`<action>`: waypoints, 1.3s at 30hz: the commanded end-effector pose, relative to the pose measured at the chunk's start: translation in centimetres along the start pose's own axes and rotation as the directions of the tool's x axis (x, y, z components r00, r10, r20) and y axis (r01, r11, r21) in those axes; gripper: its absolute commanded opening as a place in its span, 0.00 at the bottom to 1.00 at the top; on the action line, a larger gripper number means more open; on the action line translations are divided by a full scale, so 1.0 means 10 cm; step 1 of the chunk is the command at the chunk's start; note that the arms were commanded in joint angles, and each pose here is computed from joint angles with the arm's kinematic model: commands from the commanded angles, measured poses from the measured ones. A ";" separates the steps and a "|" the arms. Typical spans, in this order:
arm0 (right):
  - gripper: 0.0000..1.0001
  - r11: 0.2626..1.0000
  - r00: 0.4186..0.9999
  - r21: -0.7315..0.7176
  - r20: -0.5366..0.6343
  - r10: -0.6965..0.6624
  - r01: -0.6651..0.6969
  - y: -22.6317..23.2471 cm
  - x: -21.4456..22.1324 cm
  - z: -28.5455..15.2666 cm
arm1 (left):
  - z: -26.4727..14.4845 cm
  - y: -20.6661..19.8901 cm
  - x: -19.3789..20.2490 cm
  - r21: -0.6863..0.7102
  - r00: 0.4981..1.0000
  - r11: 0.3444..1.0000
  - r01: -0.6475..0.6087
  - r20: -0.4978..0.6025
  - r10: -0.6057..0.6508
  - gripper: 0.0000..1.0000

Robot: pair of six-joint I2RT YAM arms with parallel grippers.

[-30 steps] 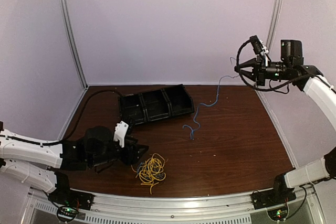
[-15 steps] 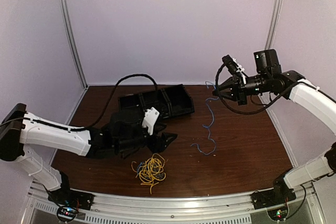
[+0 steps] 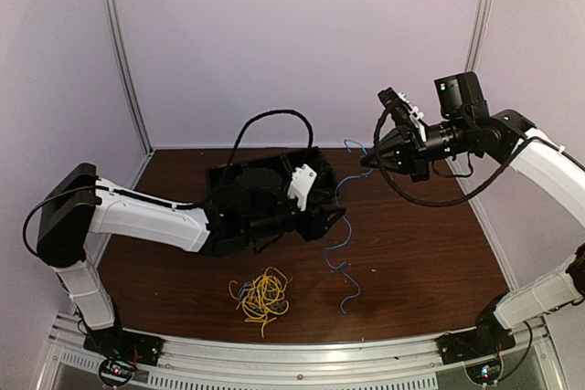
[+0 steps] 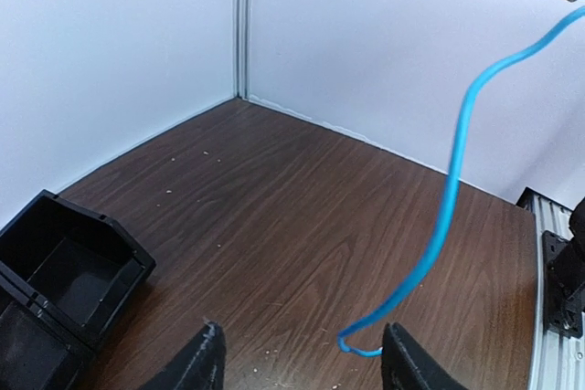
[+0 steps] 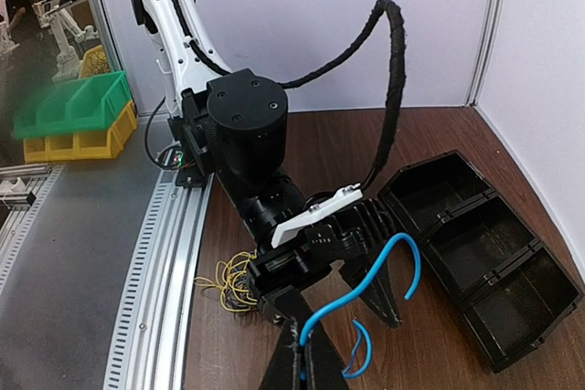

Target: Untangle the cables

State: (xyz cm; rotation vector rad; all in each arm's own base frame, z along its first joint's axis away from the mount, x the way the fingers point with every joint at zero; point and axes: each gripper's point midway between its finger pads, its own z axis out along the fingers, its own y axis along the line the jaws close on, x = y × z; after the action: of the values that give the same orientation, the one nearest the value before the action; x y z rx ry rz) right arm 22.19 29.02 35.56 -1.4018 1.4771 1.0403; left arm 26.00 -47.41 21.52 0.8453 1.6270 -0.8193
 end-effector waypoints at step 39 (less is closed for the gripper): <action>0.00 0.999 0.999 -0.045 0.031 -0.016 0.017 0.12 -0.17 -0.04 | 0.32 -0.17 -0.20 0.256 0.991 0.964 -0.066 0.131 0.033 0.25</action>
State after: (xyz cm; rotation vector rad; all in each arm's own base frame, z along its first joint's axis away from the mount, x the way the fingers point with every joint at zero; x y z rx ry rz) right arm 21.62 29.06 36.43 -1.4113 1.4557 1.0651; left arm 25.67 -50.96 21.42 1.0134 1.4707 -1.0216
